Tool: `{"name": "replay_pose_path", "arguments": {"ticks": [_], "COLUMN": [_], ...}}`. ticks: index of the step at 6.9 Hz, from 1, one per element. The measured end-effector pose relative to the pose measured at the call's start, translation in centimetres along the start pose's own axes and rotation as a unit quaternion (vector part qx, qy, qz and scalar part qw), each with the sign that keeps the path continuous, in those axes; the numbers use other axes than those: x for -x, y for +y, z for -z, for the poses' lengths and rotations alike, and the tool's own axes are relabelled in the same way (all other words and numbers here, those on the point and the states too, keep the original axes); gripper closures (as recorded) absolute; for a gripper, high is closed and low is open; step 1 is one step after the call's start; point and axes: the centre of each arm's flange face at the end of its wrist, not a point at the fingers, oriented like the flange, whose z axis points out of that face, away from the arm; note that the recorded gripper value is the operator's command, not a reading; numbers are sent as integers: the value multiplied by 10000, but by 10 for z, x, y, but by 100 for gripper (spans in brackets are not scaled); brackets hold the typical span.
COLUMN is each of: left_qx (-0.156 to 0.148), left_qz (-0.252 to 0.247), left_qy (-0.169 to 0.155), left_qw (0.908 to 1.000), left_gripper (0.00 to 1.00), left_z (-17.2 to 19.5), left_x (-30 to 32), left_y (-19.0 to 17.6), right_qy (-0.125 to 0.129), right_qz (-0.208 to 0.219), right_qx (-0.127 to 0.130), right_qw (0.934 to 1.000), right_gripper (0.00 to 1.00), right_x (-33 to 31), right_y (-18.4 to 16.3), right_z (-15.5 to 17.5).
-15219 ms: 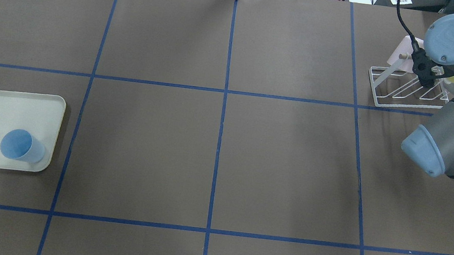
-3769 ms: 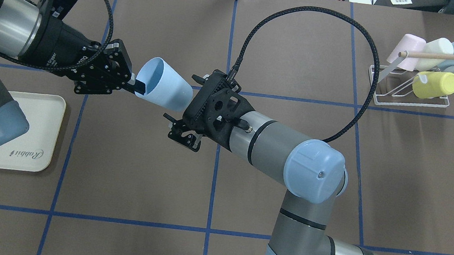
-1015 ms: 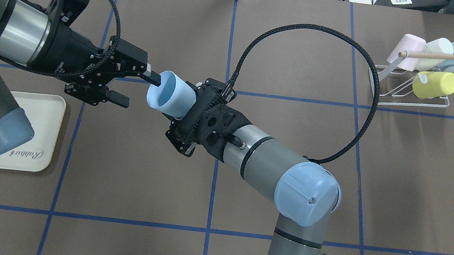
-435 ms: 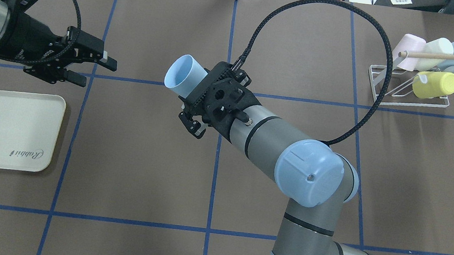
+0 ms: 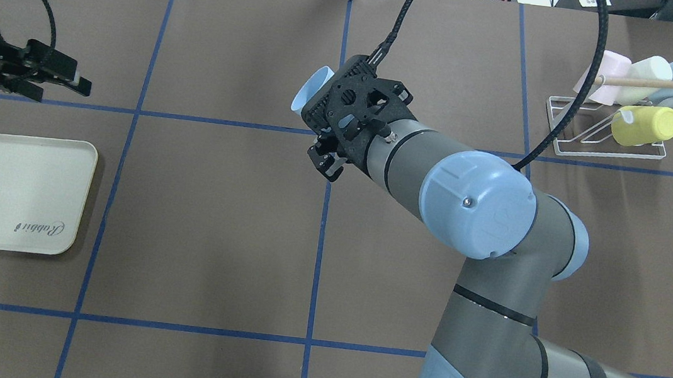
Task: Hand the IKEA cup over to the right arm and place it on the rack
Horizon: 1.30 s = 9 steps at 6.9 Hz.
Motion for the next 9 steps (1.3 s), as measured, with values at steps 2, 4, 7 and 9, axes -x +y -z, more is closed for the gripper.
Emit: {"name": "replay_pose_path", "arguments": {"ticks": [2,4,7,9], "left_qx": [-14,31,35,39], "left_qz": [-919,-1380,-1479,-1450], "left_qy": [-740,-994,-1064,-1060], "left_qw": [9930,9854,9833,9837], "left_gripper": [0,0,0,0], "left_z": [16,29,35,35], "left_x": [91,143,160,161], "left_y": [5,5,4,4], "right_qy": [-369,-560,-371,-92], "right_qz": [-89,161,1367,2315], "right_qx": [1053,1797,2824,3906], "right_qw": [9937,9820,9488,8909], "right_gripper": [36,36,36,36], "right_x": [-80,-151,-242,-274], "right_y": [11,48,136,161], "right_z": [1,7,21,38]}}
